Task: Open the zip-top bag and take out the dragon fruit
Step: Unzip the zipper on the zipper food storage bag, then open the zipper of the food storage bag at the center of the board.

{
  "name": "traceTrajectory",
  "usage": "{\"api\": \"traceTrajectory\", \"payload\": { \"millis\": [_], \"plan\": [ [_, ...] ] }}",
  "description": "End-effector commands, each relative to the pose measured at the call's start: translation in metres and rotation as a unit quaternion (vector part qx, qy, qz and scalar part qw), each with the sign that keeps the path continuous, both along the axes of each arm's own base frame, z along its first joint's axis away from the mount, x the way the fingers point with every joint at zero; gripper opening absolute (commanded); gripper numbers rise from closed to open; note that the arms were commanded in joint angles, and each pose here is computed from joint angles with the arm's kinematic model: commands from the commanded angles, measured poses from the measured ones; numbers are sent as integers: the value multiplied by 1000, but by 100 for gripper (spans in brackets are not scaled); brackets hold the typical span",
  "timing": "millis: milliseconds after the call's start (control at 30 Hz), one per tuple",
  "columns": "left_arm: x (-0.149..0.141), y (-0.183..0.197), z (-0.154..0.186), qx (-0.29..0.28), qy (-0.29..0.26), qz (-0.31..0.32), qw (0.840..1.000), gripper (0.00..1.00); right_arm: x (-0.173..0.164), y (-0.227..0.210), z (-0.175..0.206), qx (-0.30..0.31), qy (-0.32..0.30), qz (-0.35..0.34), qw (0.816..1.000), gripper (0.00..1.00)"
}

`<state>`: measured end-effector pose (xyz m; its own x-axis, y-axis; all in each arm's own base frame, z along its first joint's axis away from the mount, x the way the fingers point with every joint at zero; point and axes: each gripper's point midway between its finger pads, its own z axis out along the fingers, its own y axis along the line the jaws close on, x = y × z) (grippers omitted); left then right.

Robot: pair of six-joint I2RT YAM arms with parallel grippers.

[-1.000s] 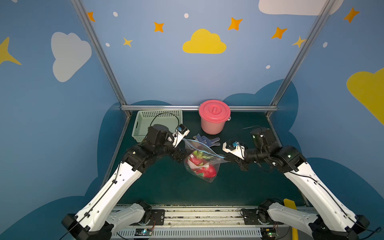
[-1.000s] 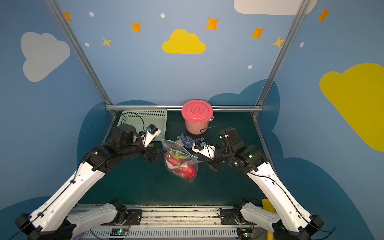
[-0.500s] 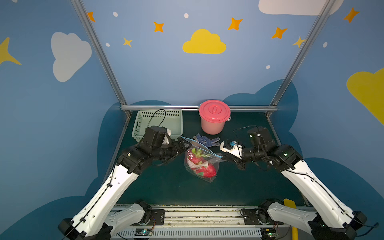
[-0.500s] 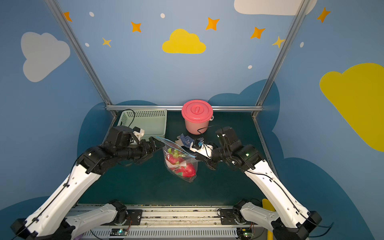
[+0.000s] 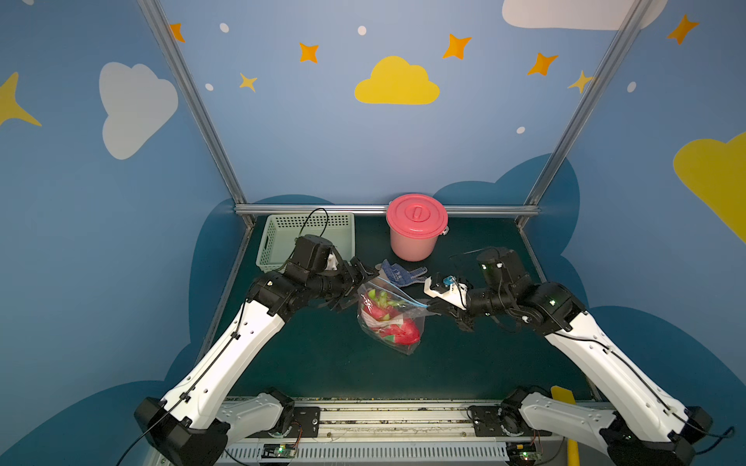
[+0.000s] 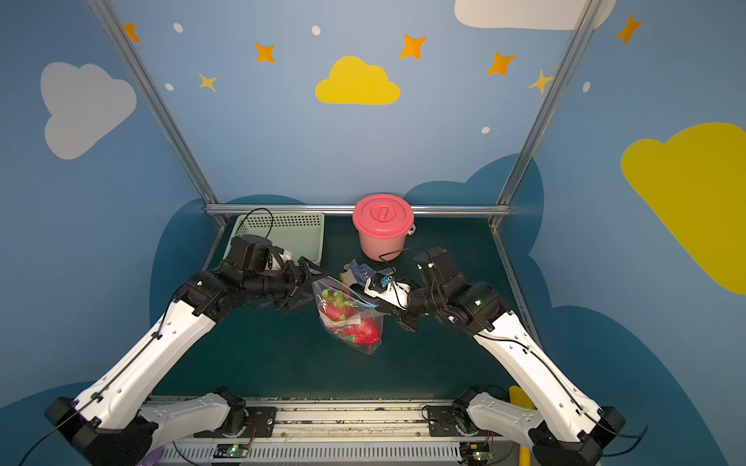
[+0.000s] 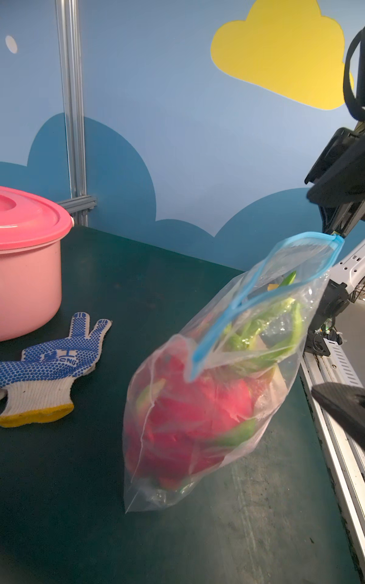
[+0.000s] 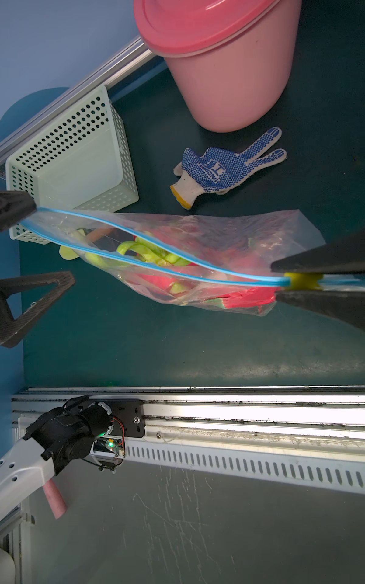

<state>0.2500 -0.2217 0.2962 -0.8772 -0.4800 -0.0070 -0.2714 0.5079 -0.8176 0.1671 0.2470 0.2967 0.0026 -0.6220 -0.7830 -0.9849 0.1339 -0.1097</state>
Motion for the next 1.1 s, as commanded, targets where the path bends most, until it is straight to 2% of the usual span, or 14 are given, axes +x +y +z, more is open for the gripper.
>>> {"api": "traceTrajectory", "payload": {
  "millis": [0, 233, 600, 700, 800, 867, 900, 1000, 1067],
  "plan": [
    [-5, 0, 6, -19, -5, 2, 1000, 83, 1, 3, -1, 2, 2, 0, 1000, 6],
    [-11, 2, -8, -16, 6, 2, 1000, 77, 0, 4, -3, 3, 5, 3, 1000, 6],
    [6, -8, -18, -9, 10, -7, 1000, 71, -5, 5, -6, 1, 6, 6, 1000, 6],
    [8, -8, -18, -7, 10, -8, 1000, 66, -5, 6, -6, 1, 6, 7, 1000, 6],
    [9, -8, -21, -8, 15, -5, 1000, 48, -5, 8, -6, 1, 5, 8, 1000, 6],
    [10, -5, -22, -8, 20, 1, 1000, 24, -6, 9, -6, -2, 4, 10, 1000, 6],
    [13, -4, -22, -9, 20, 5, 1000, 17, -6, 9, -6, -4, 2, 9, 1000, 6],
    [23, 2, -13, -10, 11, 13, 1000, 4, -10, 2, -9, -20, 0, 5, 1000, 6],
    [30, 7, -7, -5, 1, 16, 1000, 4, -13, -5, -11, -30, -1, -2, 1000, 7]
  ]
}}
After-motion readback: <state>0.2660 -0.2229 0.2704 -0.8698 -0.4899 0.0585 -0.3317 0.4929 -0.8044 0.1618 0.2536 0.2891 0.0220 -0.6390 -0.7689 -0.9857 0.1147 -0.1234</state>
